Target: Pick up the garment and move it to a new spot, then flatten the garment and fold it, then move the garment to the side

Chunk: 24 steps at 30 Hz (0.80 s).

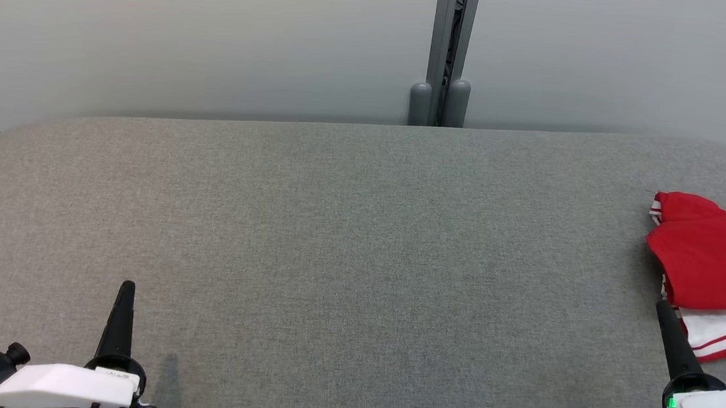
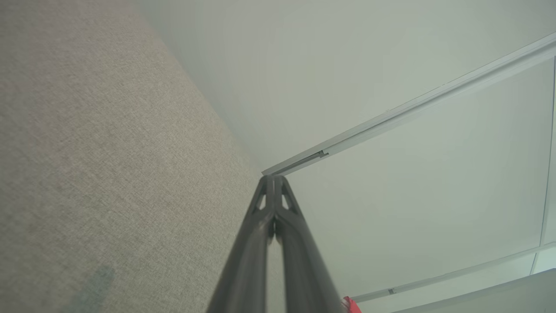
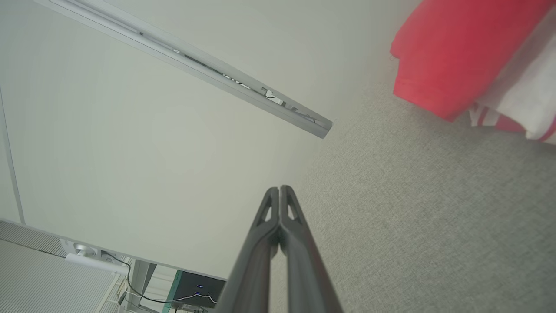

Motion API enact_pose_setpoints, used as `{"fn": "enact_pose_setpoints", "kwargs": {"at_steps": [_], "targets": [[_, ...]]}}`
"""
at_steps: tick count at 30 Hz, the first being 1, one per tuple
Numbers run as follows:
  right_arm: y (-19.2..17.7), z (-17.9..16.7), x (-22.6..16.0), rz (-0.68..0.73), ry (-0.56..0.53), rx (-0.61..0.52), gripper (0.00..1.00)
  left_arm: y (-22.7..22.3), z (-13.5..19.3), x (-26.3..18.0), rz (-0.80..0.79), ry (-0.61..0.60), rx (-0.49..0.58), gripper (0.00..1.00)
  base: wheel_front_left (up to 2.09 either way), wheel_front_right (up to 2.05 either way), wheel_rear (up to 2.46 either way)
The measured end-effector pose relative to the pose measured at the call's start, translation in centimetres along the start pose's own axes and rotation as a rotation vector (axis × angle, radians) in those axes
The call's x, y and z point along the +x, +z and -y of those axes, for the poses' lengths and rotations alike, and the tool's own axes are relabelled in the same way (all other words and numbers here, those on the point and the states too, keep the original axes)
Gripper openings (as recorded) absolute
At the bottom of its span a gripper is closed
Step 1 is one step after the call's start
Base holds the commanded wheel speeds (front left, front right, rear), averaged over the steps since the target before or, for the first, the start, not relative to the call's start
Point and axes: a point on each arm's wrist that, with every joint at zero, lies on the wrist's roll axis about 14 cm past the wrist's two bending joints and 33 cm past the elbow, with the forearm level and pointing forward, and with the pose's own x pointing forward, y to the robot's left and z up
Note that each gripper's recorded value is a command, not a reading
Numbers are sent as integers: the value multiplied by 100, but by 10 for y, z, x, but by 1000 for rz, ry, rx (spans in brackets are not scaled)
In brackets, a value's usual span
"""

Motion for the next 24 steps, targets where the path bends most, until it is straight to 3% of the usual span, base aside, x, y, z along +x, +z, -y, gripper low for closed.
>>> {"fn": "enact_pose_setpoints", "kwargs": {"at_steps": [24], "targets": [[0, -5, 11, -10, 22, 211, 0, 8, 6, 4, 24, -33, -221, 0, 0, 0, 0]]}}
